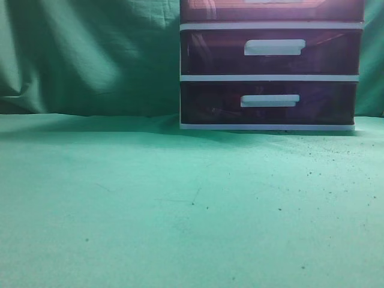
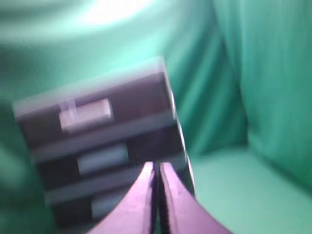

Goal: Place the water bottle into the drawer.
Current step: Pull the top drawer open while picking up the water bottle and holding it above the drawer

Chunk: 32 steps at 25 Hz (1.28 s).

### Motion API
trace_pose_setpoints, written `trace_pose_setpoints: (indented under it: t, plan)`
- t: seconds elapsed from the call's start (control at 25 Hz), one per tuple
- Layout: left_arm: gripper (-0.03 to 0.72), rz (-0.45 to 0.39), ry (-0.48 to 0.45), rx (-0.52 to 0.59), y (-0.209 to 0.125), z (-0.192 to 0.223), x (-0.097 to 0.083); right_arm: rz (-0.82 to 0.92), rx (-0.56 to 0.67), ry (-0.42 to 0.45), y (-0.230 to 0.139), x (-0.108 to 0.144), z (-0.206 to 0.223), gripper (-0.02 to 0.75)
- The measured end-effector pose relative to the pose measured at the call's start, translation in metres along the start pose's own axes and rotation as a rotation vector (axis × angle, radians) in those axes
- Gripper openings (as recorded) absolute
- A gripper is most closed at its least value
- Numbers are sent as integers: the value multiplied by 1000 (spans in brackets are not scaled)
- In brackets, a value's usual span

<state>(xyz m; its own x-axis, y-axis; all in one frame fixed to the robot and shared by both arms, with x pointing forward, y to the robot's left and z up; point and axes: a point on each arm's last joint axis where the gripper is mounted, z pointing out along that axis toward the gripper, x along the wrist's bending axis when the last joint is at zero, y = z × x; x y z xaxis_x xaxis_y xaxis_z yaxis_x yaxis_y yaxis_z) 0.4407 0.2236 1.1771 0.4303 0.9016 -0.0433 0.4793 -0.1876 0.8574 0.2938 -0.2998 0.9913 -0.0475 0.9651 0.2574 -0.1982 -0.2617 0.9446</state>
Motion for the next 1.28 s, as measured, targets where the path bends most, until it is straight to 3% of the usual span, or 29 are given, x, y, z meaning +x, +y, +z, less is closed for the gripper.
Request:
trace_pose_setpoints:
  t: [0.12,0.4,0.56,0.68,0.72,0.76,0.84,0.92,1.04,1.28]
  plan:
    - [287,22,-12,-2,-2,-14,-5,19,-86,8,24,5,3,0]
    - [287,53,16,32,-4,-8,-2,2,205,-11,79,27,56,0]
    - [287,54,18,45,-4,-4,-1,-236,313,9,94,33,106,0]
    - [287,56,18,67,-5,4,0,-548,306,120,109,50,149,0]
    - [287,58,20,74,-6,6,1,-681,296,169,107,57,163,49]
    - [287,58,20,79,-6,8,1,-793,259,201,108,64,177,49]
    - [287,60,23,92,-7,12,2,-1025,197,259,94,77,206,162]
    - [287,61,24,103,-7,16,2,-1180,119,273,76,86,229,272]
    - [287,65,28,106,-7,17,3,-1284,129,321,43,95,258,432]
    - [287,71,33,107,-7,17,3,-1387,199,420,-13,103,303,466]
